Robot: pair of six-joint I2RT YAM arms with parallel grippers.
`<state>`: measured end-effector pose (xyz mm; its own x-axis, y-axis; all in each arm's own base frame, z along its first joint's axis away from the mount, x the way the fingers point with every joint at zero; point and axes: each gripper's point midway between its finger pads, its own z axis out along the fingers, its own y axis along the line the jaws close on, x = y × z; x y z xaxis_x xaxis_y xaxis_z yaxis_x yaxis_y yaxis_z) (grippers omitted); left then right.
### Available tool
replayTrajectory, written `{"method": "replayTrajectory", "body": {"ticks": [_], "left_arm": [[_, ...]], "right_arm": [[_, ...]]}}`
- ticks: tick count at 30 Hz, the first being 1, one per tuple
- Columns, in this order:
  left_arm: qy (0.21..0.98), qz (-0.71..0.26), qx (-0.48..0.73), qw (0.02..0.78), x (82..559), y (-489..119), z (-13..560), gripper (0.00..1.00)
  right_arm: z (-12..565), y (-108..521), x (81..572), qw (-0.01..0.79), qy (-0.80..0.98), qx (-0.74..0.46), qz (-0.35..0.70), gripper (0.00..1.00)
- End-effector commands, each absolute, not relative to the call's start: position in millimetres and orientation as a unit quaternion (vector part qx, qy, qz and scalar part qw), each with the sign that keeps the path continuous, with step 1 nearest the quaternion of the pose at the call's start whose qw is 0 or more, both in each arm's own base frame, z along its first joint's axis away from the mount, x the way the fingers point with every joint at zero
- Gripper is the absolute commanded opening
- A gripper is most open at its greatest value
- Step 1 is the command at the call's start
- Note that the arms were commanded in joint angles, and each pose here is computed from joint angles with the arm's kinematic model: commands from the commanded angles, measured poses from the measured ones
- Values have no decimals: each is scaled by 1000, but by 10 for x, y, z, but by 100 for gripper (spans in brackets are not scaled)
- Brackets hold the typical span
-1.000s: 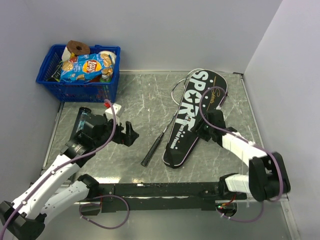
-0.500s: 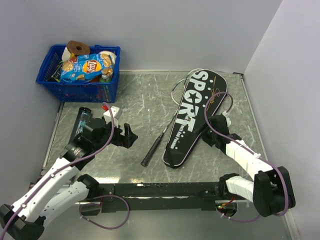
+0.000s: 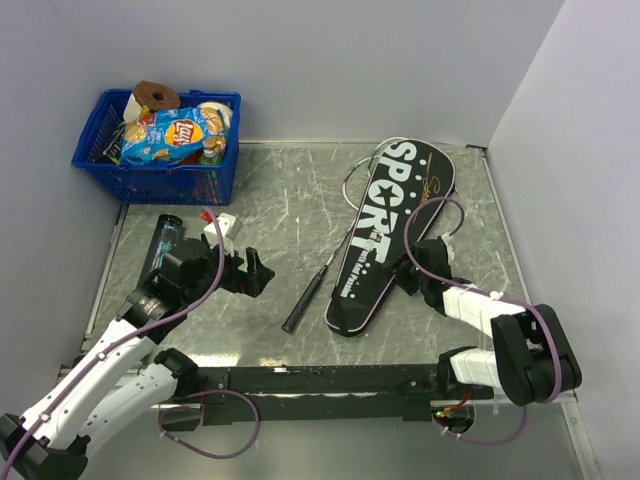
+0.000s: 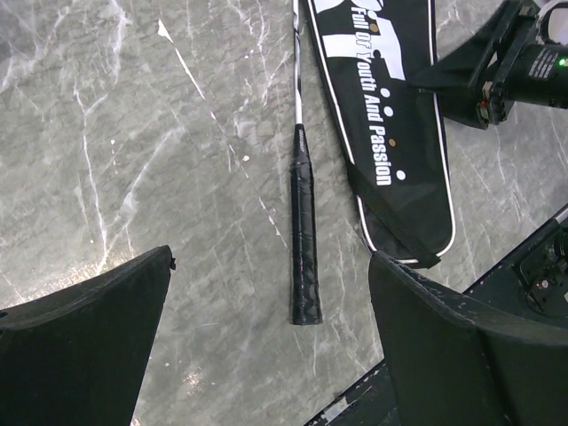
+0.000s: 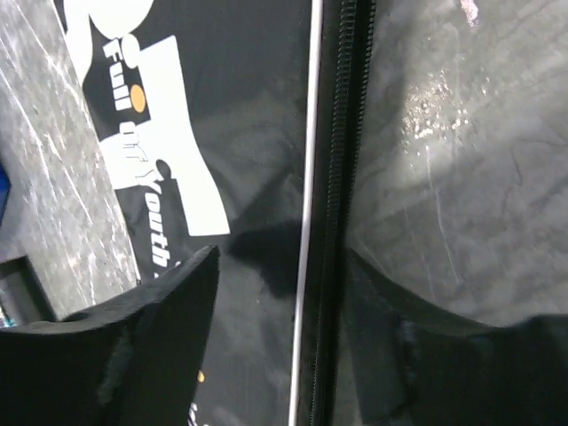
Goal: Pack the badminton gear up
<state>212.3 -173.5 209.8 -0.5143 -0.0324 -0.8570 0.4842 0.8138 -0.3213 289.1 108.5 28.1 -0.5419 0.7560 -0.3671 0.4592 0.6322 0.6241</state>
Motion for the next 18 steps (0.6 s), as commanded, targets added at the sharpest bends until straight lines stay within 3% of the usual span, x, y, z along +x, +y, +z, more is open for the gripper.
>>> {"method": "replayTrajectory", "body": {"ticks": [1,2,3,5,11,18], "left_arm": [[819,-271,131,489,2180,-1735,2159,97],[820,-270,131,488,2183,-1736,2151,96],[821,-270,131,486,2183,-1737,2140,97],[821,-268,132,486,2187,-1735,2136,97],[824,-265,130,483,2200,-1733,2115,97],[823,-260,123,490,2203,-1699,2140,97]], "right_arm": [[172,1065,2882,317,833,383,244,49],[180,1067,2890,320,831,383,245,42],[176,1056,2887,321,831,384,244,22],[211,1042,2900,327,829,382,243,0],[533,1054,2969,358,821,363,258,0],[1372,1336,3199,391,803,298,338,0]]}}
